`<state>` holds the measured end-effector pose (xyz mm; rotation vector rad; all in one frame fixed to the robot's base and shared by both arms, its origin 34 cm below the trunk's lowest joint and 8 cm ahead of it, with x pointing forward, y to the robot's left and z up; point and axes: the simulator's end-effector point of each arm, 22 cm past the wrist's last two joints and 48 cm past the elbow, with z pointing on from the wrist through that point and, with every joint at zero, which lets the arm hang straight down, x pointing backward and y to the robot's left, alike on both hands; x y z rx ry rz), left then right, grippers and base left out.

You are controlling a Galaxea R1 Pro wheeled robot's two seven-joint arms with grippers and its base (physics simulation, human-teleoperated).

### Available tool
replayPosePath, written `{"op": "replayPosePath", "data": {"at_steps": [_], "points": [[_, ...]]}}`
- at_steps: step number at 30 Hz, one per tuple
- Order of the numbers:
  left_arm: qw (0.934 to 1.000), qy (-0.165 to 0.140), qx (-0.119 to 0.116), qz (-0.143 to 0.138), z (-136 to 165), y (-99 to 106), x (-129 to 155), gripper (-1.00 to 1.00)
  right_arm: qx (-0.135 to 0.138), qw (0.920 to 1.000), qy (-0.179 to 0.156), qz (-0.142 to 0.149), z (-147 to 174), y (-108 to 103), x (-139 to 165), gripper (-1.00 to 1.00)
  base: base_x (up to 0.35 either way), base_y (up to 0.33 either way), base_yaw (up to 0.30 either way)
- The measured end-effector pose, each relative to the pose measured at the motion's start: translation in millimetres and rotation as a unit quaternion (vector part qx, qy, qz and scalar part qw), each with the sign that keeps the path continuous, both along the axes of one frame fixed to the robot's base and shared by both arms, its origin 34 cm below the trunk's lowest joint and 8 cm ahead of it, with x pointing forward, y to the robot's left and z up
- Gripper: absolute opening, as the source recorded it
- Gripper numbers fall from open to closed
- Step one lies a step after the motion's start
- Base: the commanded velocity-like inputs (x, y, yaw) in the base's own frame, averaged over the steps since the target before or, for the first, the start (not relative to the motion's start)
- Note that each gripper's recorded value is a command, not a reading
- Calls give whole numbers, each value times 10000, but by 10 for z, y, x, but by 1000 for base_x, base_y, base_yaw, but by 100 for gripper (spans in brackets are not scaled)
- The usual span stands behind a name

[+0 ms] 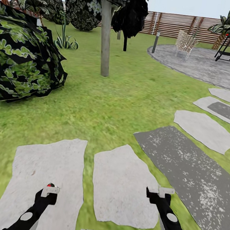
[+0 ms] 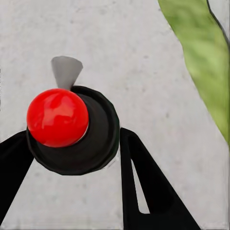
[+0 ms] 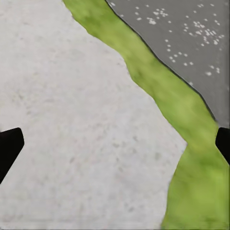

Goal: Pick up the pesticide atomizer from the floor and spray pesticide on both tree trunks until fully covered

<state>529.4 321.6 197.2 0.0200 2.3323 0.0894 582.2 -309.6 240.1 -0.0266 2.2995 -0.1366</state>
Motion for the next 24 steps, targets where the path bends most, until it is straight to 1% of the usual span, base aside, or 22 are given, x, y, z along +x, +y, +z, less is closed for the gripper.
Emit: {"op": "replayPosePath", "data": {"at_steps": [2,6,9,11,13,14,15,18,19,20,24], "points": [[10000,70,14,9,-20,22,-156,-100,14,10000,51,13,-108,5,-197,100,0,0,-87],[9999,133,26,44,-18,56,-357,-100,39,9999,140,24,-218,18,-457,100,0,0,-87],[9997,178,27,181,-19,146,-541,-100,69,9996,283,27,-343,39,-736,100,0,0,-87],[9997,133,26,225,15,179,-571,-100,84,9996,262,38,-353,50,-811,100,0,0,-87],[9996,117,22,258,31,201,-618,-100,47,9997,238,69,-383,-14,-940,100,0,0,-87],[9996,105,21,261,45,203,-621,-100,16,9996,287,67,-406,-65,-1006,100,0,0,-87],[9996,118,20,264,45,205,-655,-100,-17,9990,441,47,-483,-137,-1164,100,0,0,-87],[9996,114,24,276,62,198,-754,-100,-22,9992,385,70,-462,-153,-1221,100,0,0,-41],[9995,90,46,287,64,219,-844,-100,4,9988,476,68,-510,-120,-1323,100,0,0,-6],[9995,74,51,290,75,224,-866,-100,10,9988,491,62,-512,-116,-1343,100,0,0,-6],[9996,-17,49,288,145,223,-812,-100,10,9992,402,61,-442,-116,-1287,100,0,0,-6]]}}
